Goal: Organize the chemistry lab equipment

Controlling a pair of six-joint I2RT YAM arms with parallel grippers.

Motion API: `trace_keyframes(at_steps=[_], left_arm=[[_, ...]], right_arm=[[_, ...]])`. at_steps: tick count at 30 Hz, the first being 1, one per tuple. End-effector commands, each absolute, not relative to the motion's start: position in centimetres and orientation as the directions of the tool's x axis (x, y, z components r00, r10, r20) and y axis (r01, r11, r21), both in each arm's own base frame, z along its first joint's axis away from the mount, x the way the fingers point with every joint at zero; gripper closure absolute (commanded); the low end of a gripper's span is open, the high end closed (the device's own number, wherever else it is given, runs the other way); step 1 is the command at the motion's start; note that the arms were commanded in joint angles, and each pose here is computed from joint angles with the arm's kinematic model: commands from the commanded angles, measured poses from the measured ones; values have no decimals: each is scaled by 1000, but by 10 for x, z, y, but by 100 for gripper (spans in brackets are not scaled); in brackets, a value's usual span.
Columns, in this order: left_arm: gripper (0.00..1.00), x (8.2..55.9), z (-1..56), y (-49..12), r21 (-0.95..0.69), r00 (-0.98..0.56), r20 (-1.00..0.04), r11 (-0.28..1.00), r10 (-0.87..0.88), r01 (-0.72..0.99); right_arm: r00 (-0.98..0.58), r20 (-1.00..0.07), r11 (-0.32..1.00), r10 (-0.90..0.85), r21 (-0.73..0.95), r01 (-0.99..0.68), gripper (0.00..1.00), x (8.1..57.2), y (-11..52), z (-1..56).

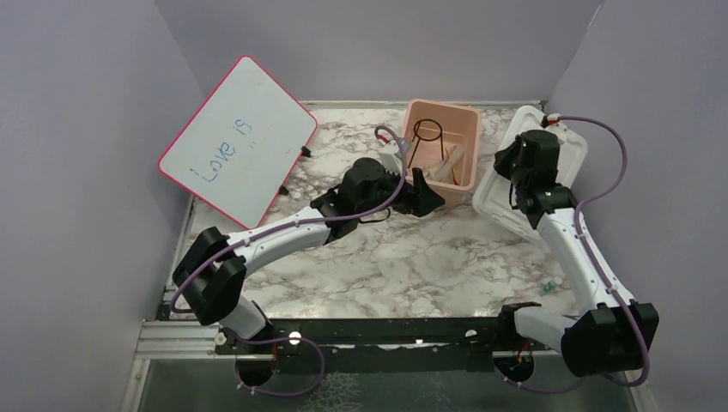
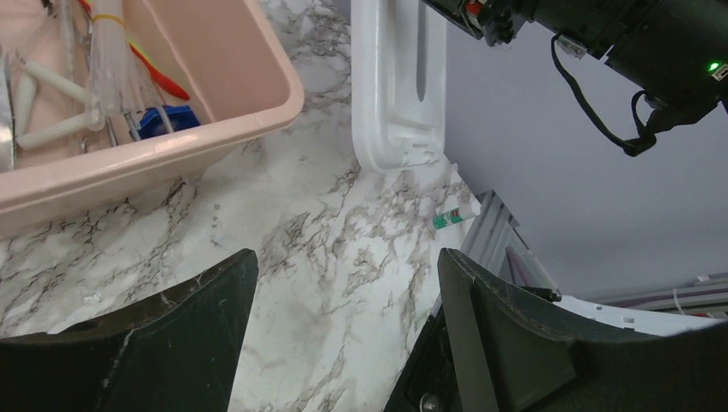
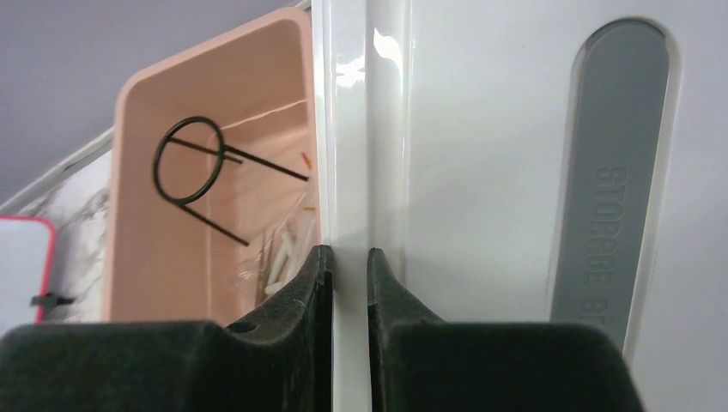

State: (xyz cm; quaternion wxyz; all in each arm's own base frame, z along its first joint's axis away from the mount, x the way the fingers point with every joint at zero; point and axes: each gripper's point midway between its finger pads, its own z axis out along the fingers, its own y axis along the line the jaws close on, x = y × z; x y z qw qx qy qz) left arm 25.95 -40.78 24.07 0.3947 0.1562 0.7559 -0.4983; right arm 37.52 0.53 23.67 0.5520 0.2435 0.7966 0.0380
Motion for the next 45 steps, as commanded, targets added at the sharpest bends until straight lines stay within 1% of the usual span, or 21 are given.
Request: trace_keyframes(at_steps=[1, 6, 12, 15, 17, 18, 20, 21, 22, 25, 27, 28, 30, 32, 33, 35, 37, 39, 42, 45], left_arm=[[19, 260, 262, -427, -633, -619, -765, 386, -177, 671], [15, 269, 258, -448, -640, -629, -759, 376, -168, 670], [12, 275, 256, -481, -677, -670, -727, 325, -153, 661], [13, 273, 256, -496, -695, -690, -710, 296, -142, 655], [18, 269, 257, -504, -706, -702, -700, 276, -134, 652], [22, 268, 256, -508, -711, -707, -695, 272, -131, 649], [36, 266, 252, -512, -716, -714, -689, 271, -127, 643], [44, 267, 251, -512, -718, -716, -686, 274, -128, 639], [54, 267, 249, -512, -719, -716, -686, 279, -132, 637], [76, 270, 252, -507, -714, -705, -692, 292, -155, 636], [93, 268, 257, -505, -711, -699, -697, 286, -164, 642], [100, 268, 259, -503, -709, -696, -699, 285, -165, 645], [100, 267, 267, -499, -700, -683, -709, 283, -175, 655], [100, 268, 276, -492, -695, -671, -717, 282, -190, 662], [100, 269, 280, -488, -694, -668, -718, 283, -198, 662], [100, 274, 291, -477, -697, -663, -716, 278, -219, 661], [100, 277, 304, -465, -701, -659, -712, 267, -241, 661], [100, 281, 315, -454, -712, -661, -702, 259, -263, 653], [100, 289, 330, -436, -740, -679, -672, 238, -296, 629], [100, 305, 338, -411, -779, -699, -626, 234, -344, 582]], right_arm=[[-295, -829, 880, 476, 449, 157, 99, 376, 43, 273], [-331, -781, 833, 530, 552, 33, 99, 371, 72, 294], [-339, -746, 786, 573, 618, -32, 99, 361, 86, 312], [-339, -732, 766, 591, 641, -47, 99, 357, 90, 315], [-342, -721, 755, 602, 654, -51, 99, 355, 92, 315], [-343, -718, 750, 606, 659, -54, 99, 355, 93, 315], [-345, -710, 742, 614, 668, -55, 99, 354, 94, 314], [-345, -709, 740, 615, 670, -58, 99, 353, 95, 314], [-347, -708, 739, 615, 671, -59, 99, 353, 95, 314], [-343, -711, 740, 614, 670, -63, 99, 351, 95, 315], [-344, -713, 740, 611, 669, -72, 98, 351, 96, 317], [-347, -712, 739, 610, 670, -77, 96, 350, 97, 317], [-348, -719, 743, 602, 664, -85, 82, 348, 97, 318], [-349, -732, 751, 585, 652, -108, 64, 346, 99, 321], [-349, -739, 756, 576, 644, -115, 58, 344, 99, 323], [-338, -758, 769, 558, 626, -132, 51, 341, 98, 328], [-327, -774, 778, 541, 609, -154, 45, 337, 98, 334], [-305, -793, 783, 528, 593, -187, 42, 332, 98, 342], [-276, -813, 789, 512, 573, -223, 41, 324, 99, 350], [-254, -823, 812, 508, 556, -178, 40, 321, 89, 345]])
